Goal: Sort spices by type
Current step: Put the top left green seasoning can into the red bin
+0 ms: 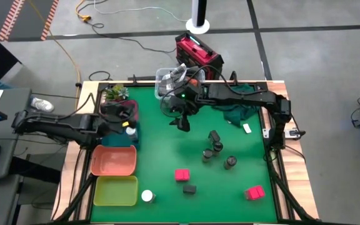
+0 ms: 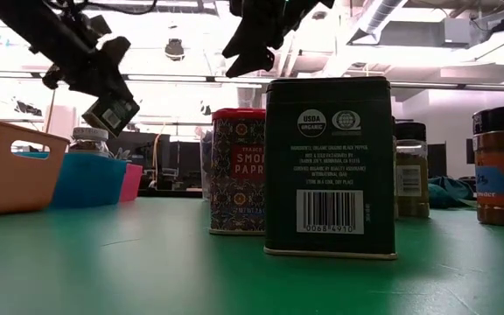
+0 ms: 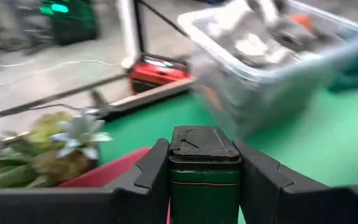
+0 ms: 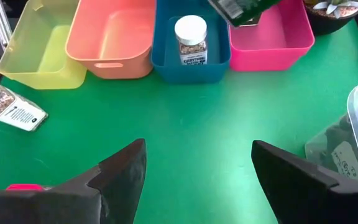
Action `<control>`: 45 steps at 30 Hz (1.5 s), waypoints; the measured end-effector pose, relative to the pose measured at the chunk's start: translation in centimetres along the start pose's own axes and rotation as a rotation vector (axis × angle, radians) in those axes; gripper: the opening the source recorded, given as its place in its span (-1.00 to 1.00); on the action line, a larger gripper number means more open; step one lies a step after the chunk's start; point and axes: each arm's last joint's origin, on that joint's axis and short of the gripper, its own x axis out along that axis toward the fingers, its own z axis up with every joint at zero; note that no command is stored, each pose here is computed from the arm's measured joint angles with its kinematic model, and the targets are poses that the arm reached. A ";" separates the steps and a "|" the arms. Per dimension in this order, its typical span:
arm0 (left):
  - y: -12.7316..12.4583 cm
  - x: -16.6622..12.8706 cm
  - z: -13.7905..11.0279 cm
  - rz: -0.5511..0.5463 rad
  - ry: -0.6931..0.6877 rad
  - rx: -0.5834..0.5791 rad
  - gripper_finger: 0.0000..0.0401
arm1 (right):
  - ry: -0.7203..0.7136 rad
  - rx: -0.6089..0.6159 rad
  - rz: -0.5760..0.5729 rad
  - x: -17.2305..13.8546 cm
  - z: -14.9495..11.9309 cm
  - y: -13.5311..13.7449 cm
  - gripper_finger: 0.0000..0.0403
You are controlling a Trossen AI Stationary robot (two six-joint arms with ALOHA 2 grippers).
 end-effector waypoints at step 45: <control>-0.5 7.0 -8.7 0.470 -0.126 -0.217 -0.31 | -0.041 -0.023 0.023 0.3 0.5 1.2 0.56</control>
